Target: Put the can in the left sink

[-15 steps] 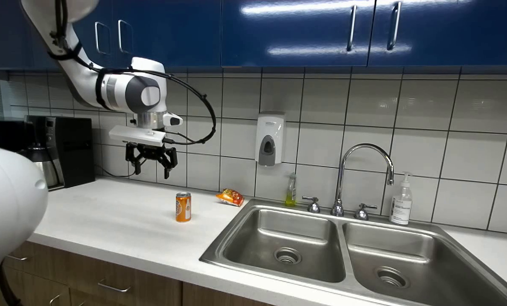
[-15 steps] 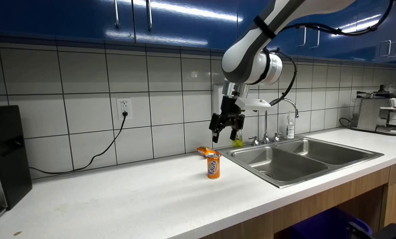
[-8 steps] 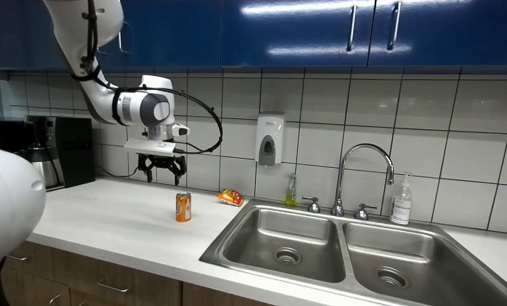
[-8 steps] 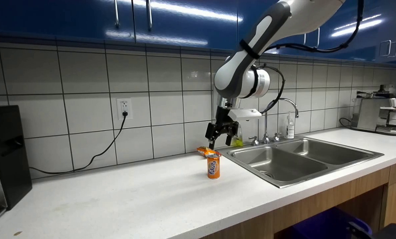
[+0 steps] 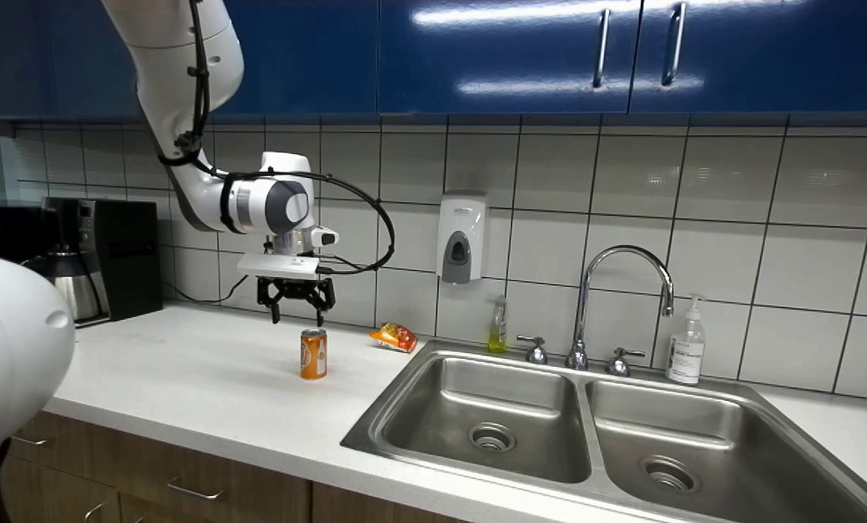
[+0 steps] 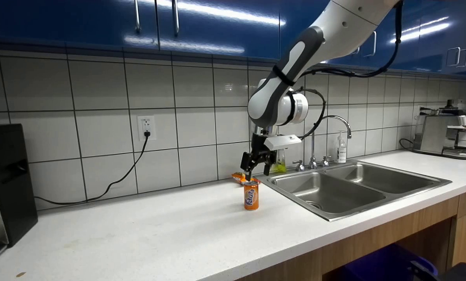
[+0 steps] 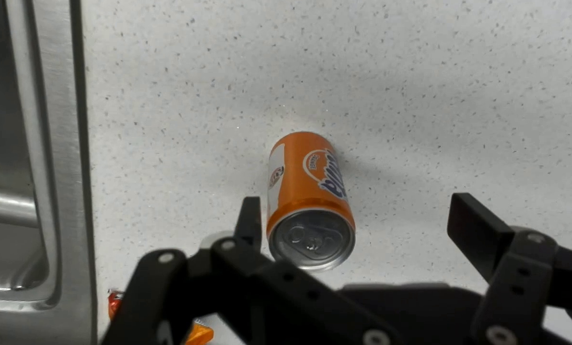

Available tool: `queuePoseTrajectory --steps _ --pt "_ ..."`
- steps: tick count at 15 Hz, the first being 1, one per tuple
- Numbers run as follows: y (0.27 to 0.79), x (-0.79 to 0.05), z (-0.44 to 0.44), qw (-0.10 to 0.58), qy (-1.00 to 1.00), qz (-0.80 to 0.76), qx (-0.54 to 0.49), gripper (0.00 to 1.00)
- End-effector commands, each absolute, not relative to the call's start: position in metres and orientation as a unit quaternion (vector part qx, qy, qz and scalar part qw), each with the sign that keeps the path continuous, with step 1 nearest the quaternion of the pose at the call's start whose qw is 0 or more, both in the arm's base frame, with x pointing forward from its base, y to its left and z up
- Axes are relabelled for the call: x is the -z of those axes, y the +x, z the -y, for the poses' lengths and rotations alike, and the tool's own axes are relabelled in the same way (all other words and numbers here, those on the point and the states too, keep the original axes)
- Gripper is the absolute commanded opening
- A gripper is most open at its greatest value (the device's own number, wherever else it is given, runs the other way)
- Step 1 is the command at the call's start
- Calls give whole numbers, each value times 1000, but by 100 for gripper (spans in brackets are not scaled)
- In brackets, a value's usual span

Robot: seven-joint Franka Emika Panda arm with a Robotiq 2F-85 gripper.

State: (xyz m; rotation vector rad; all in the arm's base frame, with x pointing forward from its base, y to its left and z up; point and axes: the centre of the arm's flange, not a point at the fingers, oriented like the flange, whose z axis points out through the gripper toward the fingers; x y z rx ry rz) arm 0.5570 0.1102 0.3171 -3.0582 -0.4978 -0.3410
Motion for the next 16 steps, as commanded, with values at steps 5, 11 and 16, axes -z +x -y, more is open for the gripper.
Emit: queuePoseTrajectory --steps 5,11,16 --pt "592 -301 -116 -3 -982 155 106 100" --pt "606 -292 -117 -8 -982 156 105 100" --pt "615 -282 -115 -17 -982 155 102 100"
